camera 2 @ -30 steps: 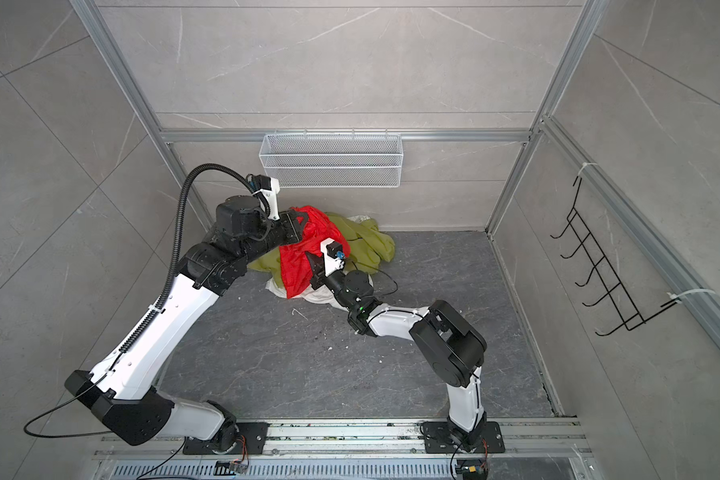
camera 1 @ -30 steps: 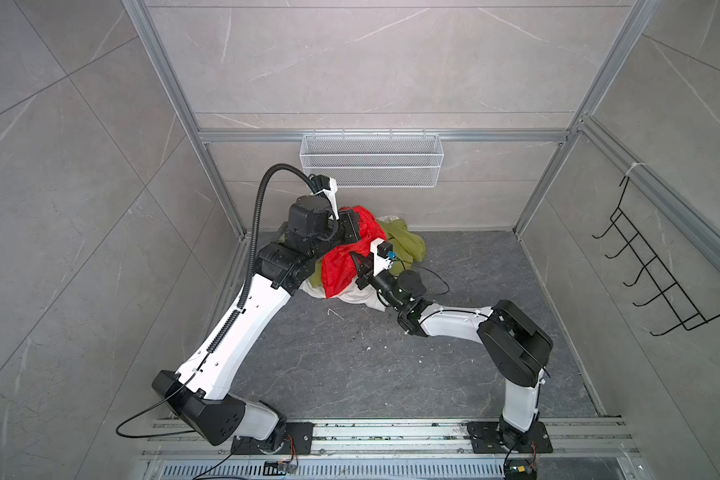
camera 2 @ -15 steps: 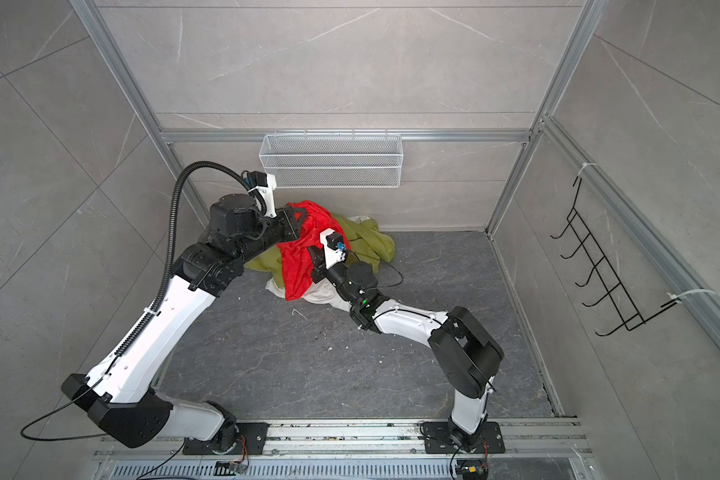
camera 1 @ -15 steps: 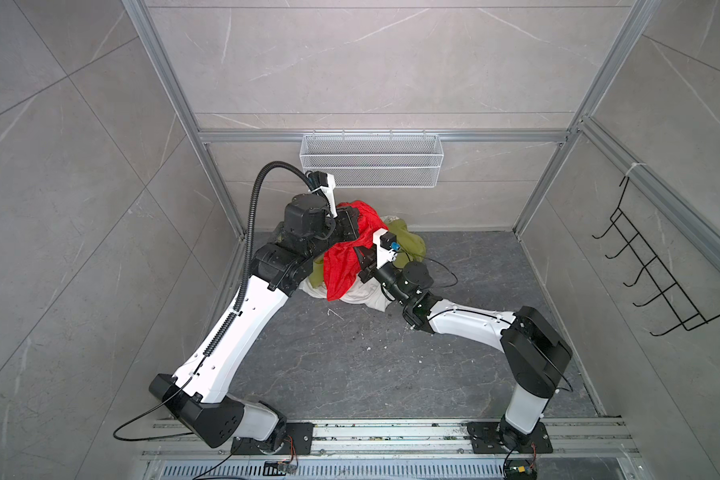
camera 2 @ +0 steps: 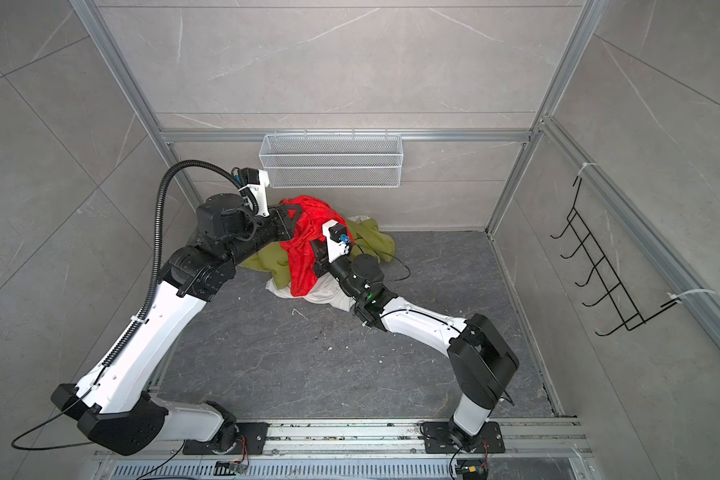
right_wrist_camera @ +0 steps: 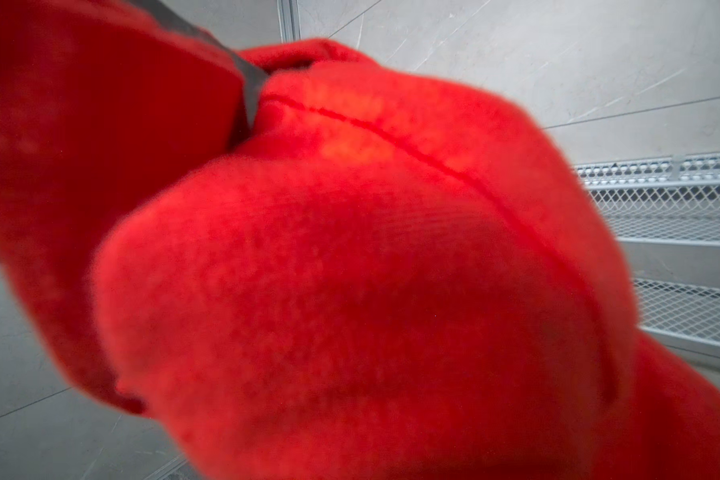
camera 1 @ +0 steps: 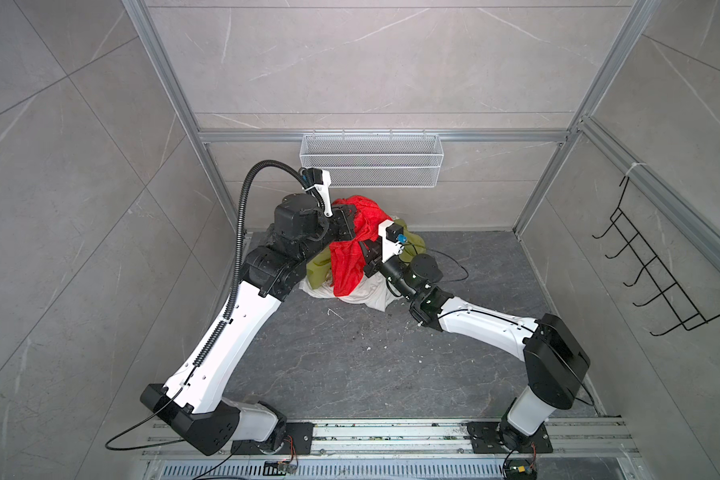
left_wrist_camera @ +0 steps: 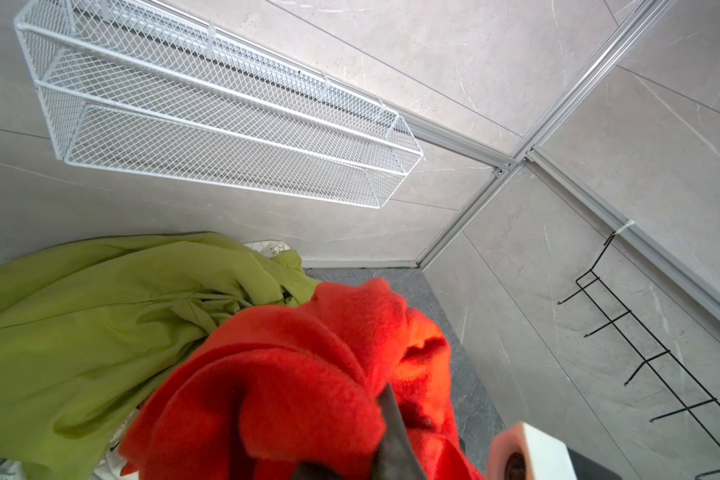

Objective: Pick out a specific cloth from the pile
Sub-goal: 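Lift the red cloth higher with both grippers, pulling it clear of the pile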

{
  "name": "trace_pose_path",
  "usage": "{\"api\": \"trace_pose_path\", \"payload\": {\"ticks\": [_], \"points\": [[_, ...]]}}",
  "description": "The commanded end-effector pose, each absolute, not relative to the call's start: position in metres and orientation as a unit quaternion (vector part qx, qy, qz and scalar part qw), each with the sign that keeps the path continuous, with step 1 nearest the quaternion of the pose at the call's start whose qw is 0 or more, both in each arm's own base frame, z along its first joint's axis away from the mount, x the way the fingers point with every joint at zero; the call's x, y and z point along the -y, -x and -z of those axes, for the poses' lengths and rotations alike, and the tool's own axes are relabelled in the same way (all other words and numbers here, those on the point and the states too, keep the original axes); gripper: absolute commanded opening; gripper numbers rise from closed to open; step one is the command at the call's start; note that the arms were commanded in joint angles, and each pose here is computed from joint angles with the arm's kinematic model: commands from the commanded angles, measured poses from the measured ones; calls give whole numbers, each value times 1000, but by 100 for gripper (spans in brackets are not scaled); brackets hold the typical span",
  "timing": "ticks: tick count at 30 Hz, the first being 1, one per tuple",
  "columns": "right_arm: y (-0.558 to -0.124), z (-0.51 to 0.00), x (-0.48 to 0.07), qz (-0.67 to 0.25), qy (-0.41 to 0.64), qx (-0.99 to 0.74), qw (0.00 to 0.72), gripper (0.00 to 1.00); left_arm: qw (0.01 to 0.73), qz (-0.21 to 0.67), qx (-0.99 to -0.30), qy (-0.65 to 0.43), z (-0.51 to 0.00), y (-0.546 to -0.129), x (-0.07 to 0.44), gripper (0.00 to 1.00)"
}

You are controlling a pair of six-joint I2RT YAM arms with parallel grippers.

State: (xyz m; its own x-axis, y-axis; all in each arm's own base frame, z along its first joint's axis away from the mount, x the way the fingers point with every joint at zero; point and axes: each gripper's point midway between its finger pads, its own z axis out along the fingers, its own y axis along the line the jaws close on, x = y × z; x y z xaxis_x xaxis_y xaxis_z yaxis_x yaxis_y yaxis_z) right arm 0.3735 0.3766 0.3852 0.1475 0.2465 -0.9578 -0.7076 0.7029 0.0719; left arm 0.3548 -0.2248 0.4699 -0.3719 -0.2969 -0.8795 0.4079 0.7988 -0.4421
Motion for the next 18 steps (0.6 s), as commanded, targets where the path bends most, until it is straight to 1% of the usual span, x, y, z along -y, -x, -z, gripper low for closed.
{"api": "trace_pose_path", "payload": {"ticks": [1, 18], "points": [[-356, -442, -364, -337, 192, -519, 761, 0, 612, 340, -712, -55, -525, -335, 218, 0], [-335, -485, -348, -333, 204, -509, 767, 0, 625, 360, -689, -70, -556, -321, 217, 0]]}}
